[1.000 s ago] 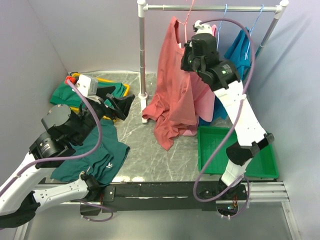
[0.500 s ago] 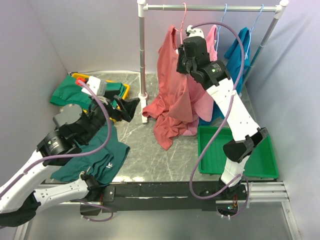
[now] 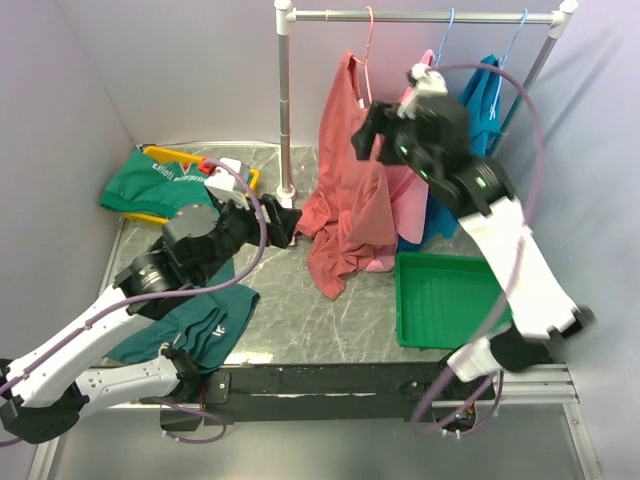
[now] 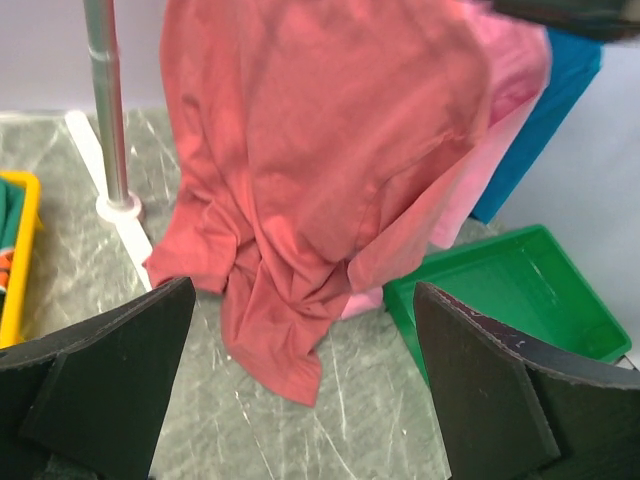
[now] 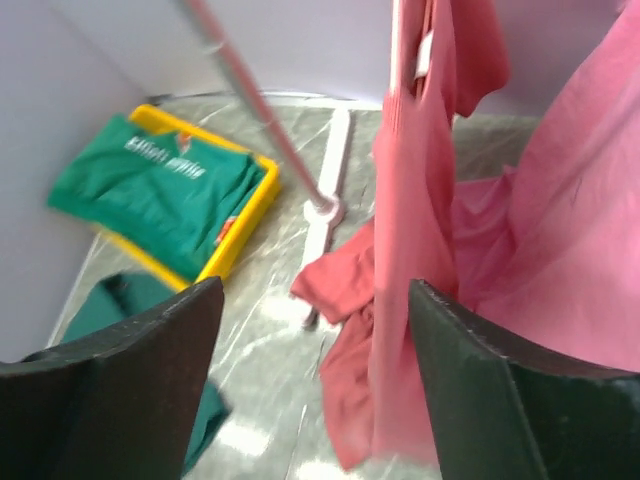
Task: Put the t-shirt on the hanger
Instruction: Reset both arms
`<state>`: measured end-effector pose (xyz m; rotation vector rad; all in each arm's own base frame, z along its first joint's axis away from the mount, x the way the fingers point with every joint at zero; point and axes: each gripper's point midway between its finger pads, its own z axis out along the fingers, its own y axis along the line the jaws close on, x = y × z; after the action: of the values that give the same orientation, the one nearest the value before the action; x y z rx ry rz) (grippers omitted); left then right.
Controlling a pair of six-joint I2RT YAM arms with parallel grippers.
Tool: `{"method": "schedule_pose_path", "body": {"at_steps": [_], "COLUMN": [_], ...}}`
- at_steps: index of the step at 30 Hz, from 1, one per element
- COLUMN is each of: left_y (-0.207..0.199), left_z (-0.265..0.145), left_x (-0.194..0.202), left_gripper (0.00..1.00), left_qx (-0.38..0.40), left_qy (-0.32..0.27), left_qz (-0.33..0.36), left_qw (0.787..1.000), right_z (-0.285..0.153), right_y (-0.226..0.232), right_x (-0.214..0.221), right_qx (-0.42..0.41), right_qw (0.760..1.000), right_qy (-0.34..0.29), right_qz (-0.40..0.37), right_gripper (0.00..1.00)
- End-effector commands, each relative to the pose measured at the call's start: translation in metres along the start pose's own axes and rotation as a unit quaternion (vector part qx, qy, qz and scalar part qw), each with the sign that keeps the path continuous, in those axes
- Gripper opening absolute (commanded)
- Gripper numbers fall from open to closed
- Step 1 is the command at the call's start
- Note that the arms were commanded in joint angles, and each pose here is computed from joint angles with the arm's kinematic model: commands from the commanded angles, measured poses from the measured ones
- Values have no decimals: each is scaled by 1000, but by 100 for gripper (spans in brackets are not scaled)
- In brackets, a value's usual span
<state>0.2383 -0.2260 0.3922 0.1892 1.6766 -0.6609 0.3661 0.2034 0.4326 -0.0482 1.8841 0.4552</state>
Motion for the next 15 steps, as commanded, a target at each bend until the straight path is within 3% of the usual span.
{"method": "schedule_pose_path", "body": {"at_steps": [1,2,4,5,7,8,9,11,15], "left_y": [0,0,4,6,14,15,16,25,37], "left_z": [8,10,13,14,16,17,16,18,22], "left_x": [6,11,20,24,41,45,50,70,104], "left_gripper": [97,96,96,97,96,96,96,96,97], "left_qx": [-8,-10,-21,-26,-41,-42,-39,-56,-82], "left_qy": [-1,5,13,15,25,23,24,34,54], "left_qz": [-40,-47,-51,-59,-69,-74,-77,-91,-116], "left_qw": [999,999,998,998,996,996,996,994,988], "right_z": [-53,-76,-77,-101,-96,-116,-108,-124,-117], "right_y": [14,18,12,12,2,4,-3,-8,-19], "right_x": [-12,-19,18,12,60,58,92,103,160], "right_qx": [-78,-101,-113,-134,-139,-163,-161,-175,-187], "right_qw": [996,992,992,987,988,983,985,981,979], "right_qy": [-50,-76,-49,-79,-48,-75,-46,-64,-41], "right_qz": [18,22,25,31,36,44,44,50,76], "right_gripper": [89,91,97,97,99,99,100,100,100]}}
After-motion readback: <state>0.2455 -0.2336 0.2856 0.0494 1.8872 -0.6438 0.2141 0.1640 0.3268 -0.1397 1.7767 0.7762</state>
